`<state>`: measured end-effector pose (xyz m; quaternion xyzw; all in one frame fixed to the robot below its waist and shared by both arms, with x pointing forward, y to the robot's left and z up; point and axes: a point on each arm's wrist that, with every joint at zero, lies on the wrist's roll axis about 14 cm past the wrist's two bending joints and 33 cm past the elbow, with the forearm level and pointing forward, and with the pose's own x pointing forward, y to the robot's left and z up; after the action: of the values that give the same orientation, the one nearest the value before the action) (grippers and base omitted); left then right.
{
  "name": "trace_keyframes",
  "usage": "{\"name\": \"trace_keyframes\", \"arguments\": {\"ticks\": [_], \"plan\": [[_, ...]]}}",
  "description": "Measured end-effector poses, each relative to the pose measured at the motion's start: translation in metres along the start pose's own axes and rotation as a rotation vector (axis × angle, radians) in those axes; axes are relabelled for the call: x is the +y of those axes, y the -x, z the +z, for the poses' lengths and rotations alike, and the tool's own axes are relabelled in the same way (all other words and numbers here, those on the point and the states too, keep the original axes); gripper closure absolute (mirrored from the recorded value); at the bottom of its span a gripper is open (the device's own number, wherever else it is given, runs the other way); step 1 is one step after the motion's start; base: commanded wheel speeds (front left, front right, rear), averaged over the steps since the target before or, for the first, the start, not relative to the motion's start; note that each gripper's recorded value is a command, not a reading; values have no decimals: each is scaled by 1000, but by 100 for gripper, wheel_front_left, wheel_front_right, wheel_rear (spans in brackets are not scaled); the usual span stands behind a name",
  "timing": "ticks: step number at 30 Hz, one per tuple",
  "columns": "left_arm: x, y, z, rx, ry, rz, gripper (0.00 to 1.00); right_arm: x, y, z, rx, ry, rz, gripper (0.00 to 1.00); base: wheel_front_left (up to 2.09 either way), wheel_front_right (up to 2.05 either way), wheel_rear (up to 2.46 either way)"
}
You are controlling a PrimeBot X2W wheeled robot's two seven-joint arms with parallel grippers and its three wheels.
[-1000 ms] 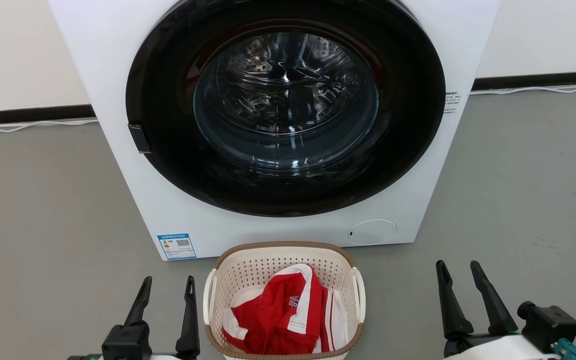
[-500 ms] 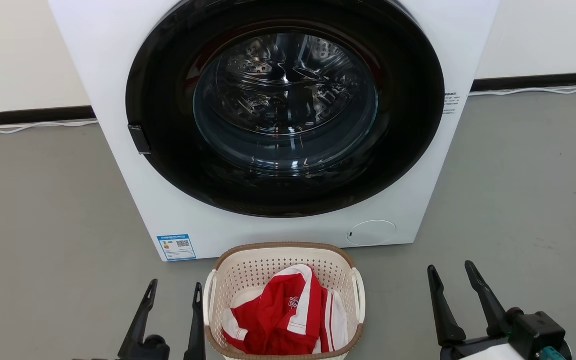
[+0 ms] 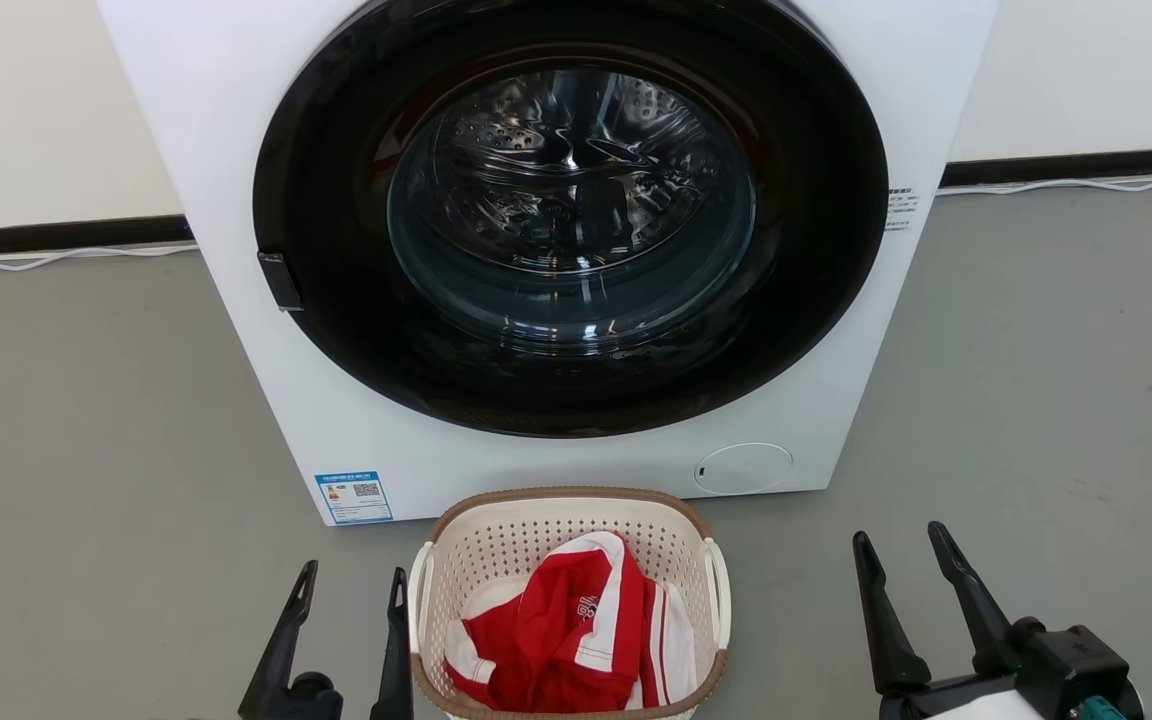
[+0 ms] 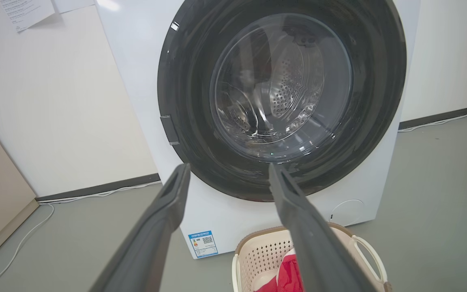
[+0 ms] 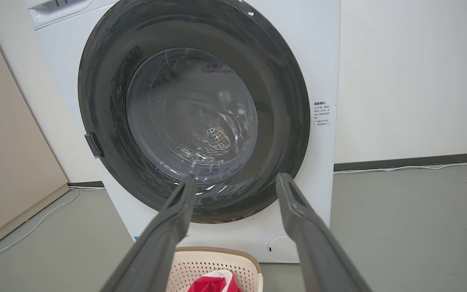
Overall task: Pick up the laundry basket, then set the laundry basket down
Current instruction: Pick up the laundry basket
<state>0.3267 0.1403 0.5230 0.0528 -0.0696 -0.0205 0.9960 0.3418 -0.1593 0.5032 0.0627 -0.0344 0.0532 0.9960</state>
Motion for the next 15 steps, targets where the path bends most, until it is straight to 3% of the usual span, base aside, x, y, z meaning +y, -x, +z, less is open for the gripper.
{"name": "trace_keyframes", "arguments": {"ticks": [15], "plan": [[1,2,-6,21,4,4,0,-1,0,-3,8,0,-2,0,0,0,0]]}}
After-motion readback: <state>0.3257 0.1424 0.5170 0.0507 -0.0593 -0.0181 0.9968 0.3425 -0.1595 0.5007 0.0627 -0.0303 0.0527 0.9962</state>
